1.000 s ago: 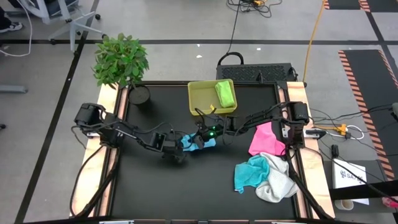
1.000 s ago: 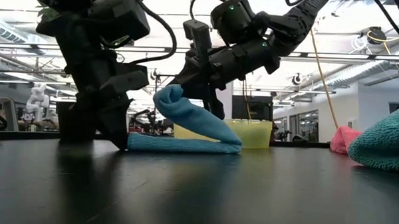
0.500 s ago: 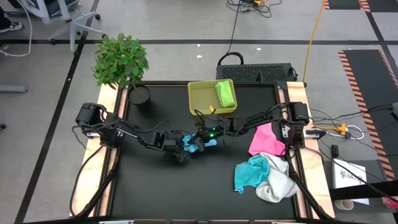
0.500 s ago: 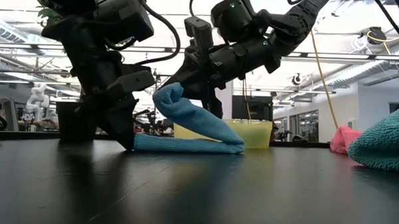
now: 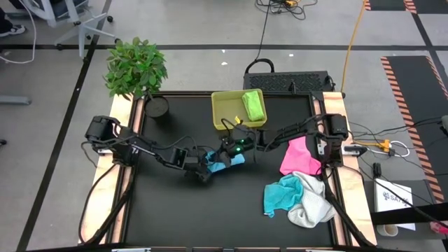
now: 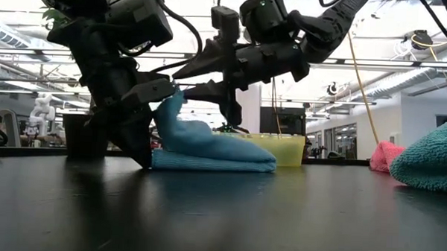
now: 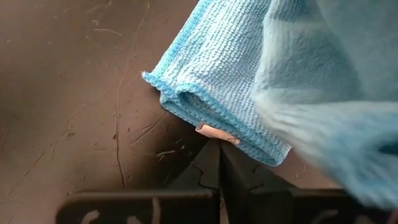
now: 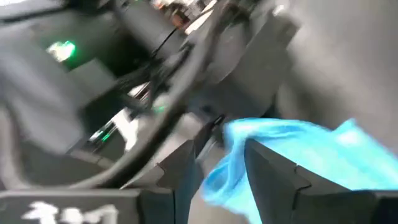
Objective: Fold microfiber towels
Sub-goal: Fold the left blue microfiber cloth, then put the left blue microfiber cloth into the bin
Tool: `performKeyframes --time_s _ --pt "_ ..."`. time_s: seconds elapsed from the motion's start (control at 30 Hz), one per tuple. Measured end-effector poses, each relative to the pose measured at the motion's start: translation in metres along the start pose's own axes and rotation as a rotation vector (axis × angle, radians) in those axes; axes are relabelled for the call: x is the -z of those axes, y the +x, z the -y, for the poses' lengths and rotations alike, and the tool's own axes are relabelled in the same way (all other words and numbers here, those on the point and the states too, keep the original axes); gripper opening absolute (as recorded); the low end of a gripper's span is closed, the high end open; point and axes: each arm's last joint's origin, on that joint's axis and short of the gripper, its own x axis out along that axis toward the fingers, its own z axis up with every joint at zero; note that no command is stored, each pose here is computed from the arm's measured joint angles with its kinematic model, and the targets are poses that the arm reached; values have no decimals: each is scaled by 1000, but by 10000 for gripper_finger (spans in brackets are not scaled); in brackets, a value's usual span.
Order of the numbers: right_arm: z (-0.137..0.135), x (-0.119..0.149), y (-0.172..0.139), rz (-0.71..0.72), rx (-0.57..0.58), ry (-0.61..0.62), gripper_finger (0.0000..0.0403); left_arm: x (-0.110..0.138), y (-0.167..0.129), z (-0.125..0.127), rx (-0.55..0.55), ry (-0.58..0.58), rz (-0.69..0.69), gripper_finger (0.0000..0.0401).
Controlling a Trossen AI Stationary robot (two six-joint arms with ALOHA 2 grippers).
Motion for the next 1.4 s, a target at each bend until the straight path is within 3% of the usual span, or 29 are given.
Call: performKeyframes --time_s 0.1,0.37,0.47,0.63,0.8,0.93,1.1,1.4 --pt "1 1 -1 -69 -51 13 125 0 0 0 -1 0 0 11" --pt "9 9 -4 -208 -35 56 99 1 0 -2 -19 17 -15 10" --pt "13 22 -4 -295 41 50 92 2 0 -2 -19 34 -22 3" --pt "24 36 -9 -352 265 -1 80 3 -3 -5 -34 40 -52 12" --pt "28 38 -11 -345 347 -33 73 8 -20 -11 -62 63 -137 13" --pt "27 36 -10 -331 338 -31 73 10 -45 -13 -94 56 -189 4" --pt "19 28 -7 -282 217 13 73 -1 -71 -6 -50 3 -68 17" --pt "-10 7 -27 -208 134 -32 73 -14 -71 3 -8 -14 107 10"
